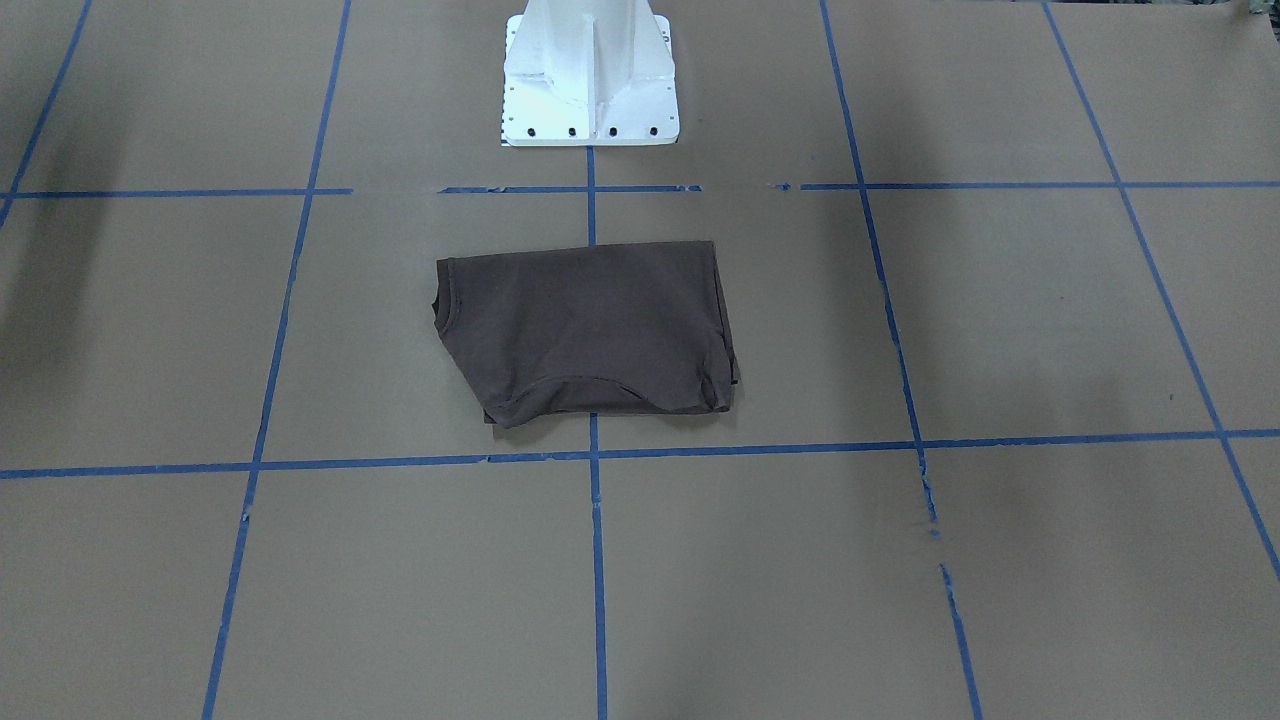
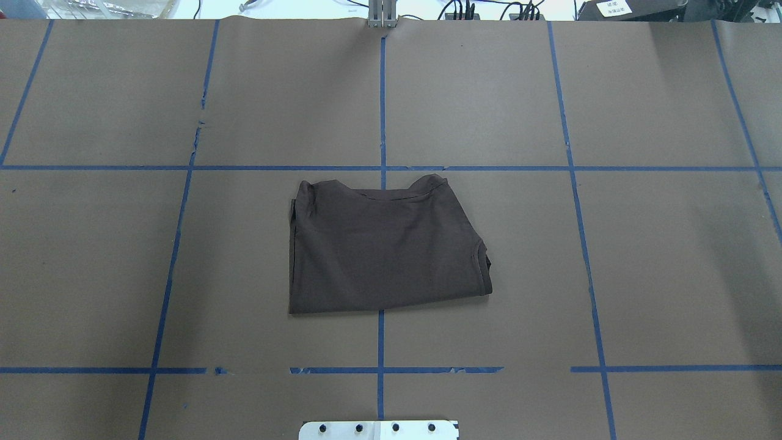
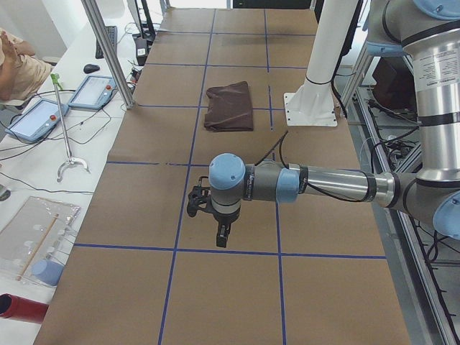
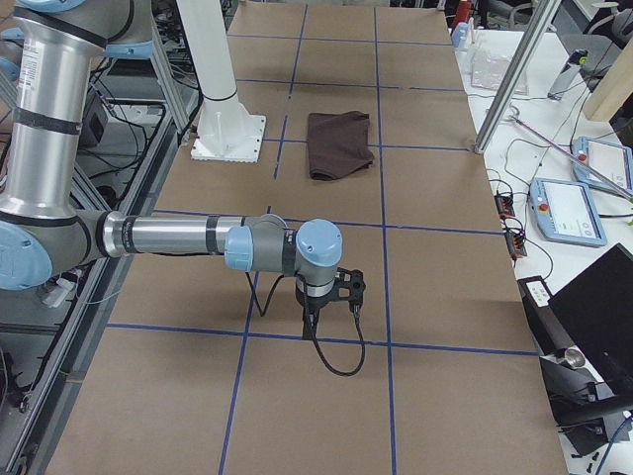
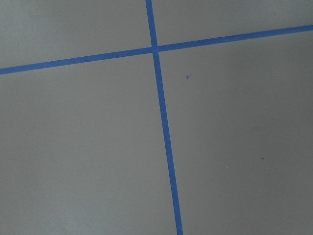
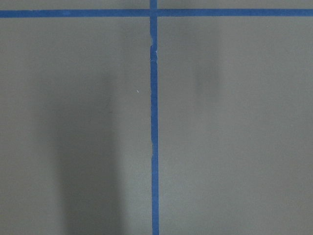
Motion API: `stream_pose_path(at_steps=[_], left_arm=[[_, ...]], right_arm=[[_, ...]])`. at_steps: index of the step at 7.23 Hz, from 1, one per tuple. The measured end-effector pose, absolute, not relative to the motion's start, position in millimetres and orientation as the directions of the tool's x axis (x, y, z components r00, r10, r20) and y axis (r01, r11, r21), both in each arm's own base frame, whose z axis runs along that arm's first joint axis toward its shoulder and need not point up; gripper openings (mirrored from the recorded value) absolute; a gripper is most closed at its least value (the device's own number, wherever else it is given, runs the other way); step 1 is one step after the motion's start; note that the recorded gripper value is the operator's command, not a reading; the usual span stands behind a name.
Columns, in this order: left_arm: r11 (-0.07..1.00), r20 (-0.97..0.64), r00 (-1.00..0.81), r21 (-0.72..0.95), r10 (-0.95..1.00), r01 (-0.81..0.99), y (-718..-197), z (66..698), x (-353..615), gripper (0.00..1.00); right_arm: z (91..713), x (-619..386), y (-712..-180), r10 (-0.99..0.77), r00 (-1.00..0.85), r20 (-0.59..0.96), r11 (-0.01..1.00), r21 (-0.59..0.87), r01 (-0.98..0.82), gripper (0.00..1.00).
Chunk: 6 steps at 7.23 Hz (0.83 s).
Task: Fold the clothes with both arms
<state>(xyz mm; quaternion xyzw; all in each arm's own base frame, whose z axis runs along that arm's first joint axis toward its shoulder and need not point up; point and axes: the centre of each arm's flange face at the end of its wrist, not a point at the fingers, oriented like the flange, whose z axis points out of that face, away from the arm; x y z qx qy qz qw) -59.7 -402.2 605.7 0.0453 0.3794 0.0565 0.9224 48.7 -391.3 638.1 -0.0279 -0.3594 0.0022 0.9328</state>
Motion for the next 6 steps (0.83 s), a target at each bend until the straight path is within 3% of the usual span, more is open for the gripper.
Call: stream_pose_path(at_steps=[6], left_arm=[[0.990,-0.695,0.706,0.122,0.136,-0.071,-402.2,607.8,-59.4,1.00]], right_arm=[[637.7,48.5,-391.6,0.024,0.740,0.672,0.998,-0.053,0.016,1.00]])
